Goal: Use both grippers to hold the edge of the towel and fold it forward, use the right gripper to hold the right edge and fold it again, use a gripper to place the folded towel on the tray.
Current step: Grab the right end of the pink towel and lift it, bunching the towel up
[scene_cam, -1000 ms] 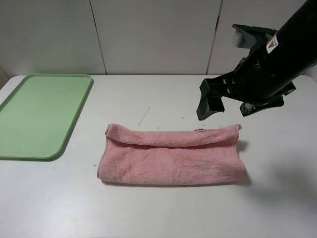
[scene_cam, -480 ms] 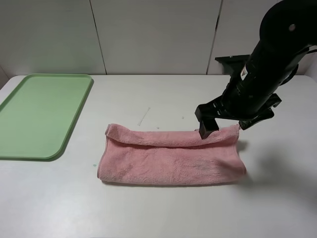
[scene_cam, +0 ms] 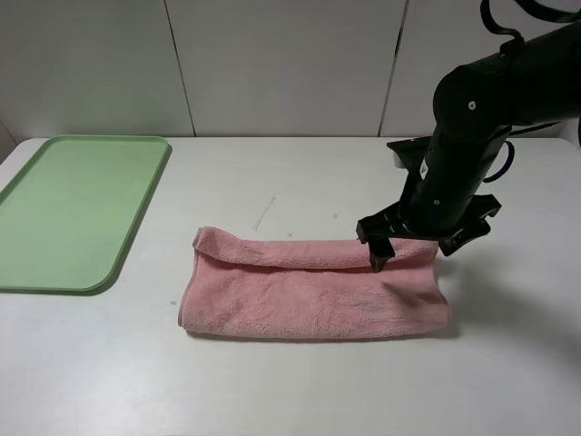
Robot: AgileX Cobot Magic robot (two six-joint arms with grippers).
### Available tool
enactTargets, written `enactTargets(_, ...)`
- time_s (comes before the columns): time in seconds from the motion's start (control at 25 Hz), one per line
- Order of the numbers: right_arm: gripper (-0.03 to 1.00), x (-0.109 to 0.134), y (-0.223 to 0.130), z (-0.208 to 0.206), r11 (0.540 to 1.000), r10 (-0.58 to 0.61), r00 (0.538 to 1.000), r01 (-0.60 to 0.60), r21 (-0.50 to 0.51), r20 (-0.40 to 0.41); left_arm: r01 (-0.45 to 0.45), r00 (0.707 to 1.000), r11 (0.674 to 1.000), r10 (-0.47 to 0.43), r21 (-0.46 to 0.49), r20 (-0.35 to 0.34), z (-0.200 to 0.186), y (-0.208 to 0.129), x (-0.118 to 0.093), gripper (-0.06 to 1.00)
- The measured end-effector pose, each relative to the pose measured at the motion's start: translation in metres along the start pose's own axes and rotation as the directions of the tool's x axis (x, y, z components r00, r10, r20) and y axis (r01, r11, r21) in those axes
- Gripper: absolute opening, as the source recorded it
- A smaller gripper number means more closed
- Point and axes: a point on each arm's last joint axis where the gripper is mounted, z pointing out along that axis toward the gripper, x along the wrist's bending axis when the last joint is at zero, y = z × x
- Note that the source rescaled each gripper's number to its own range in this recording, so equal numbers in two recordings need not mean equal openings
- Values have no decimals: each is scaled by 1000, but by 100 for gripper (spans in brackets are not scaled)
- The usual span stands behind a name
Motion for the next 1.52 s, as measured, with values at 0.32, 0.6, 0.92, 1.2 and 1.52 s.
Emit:
enactTargets(0.32, 100, -27, -2, 21, 996, 89, 995, -89, 11, -37, 0, 1000, 1000, 0, 0, 0, 0, 0, 0, 100)
enactTargets(0.6, 100, -30, -17, 46, 995, 84, 995, -82, 49, -48, 0, 1000, 1000, 0, 0, 0, 0, 0, 0, 100)
enactTargets(0.92, 100, -29, -16, 71, 995, 69, 996, -65, 81, -47, 0, 1000, 1000, 0, -1, 0, 0, 0, 0, 100)
enactTargets(1.2, 99, -29, -16, 73, 995, 61, 997, -57, 87, -45, 0, 1000, 1000, 0, -1, 0, 0, 0, 0, 100)
enactTargets(1.52, 13, -24, -14, 72, 994, 89, 994, -83, 76, -71, 0, 1000, 1000, 0, -2, 0, 0, 0, 0, 100)
